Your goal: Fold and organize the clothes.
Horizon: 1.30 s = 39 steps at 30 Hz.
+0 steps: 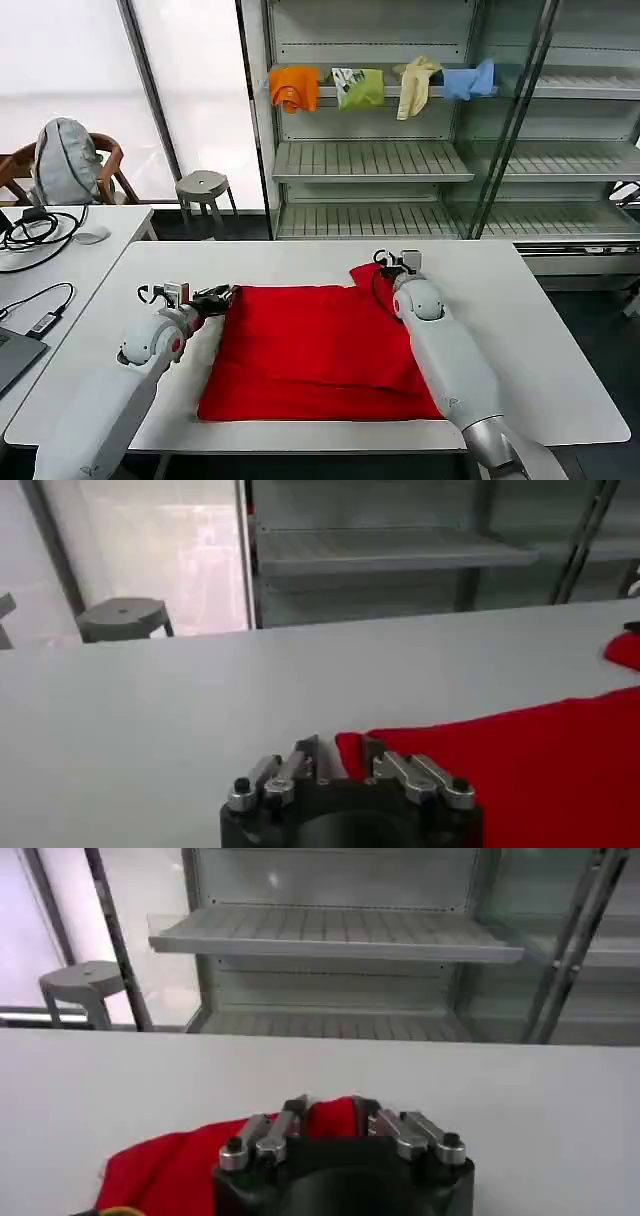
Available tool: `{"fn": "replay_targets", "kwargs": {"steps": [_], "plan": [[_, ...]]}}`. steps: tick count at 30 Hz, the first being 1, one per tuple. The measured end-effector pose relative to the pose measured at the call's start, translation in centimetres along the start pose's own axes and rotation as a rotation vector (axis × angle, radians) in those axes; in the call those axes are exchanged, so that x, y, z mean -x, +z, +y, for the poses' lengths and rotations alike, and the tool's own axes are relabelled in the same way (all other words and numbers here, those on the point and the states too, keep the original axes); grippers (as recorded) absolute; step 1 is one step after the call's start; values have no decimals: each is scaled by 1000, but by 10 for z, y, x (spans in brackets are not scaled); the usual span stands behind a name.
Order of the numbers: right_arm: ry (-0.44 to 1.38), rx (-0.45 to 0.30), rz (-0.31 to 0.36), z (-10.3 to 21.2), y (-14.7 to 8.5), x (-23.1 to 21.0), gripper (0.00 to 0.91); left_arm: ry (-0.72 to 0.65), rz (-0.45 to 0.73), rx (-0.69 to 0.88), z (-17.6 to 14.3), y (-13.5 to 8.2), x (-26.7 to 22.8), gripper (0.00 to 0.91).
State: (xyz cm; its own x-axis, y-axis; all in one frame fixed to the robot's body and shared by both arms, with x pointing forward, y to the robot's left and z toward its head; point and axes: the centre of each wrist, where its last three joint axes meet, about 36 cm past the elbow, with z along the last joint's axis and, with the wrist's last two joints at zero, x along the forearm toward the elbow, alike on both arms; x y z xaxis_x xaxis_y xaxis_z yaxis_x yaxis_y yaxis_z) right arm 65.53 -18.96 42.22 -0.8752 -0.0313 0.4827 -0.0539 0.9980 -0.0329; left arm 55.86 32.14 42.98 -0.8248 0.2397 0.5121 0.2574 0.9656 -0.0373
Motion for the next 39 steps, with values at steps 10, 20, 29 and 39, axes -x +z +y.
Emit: {"fn": "replay_targets", "kwargs": {"steps": [10, 20, 29, 39], "plan": [[-17, -1, -31, -7, -3, -6, 0, 19, -36, -5, 1, -3, -4, 10], [-54, 32, -97, -12, -12, -50, 0, 35, -87, 1, -1, -2, -23, 10], [-90, 27, -158, -24, 2, -106, 0, 69, -138, -14, -15, 14, -52, 10], [-106, 3, -219, -37, 27, -167, 0, 86, -187, -32, -28, 31, -87, 10]]}}
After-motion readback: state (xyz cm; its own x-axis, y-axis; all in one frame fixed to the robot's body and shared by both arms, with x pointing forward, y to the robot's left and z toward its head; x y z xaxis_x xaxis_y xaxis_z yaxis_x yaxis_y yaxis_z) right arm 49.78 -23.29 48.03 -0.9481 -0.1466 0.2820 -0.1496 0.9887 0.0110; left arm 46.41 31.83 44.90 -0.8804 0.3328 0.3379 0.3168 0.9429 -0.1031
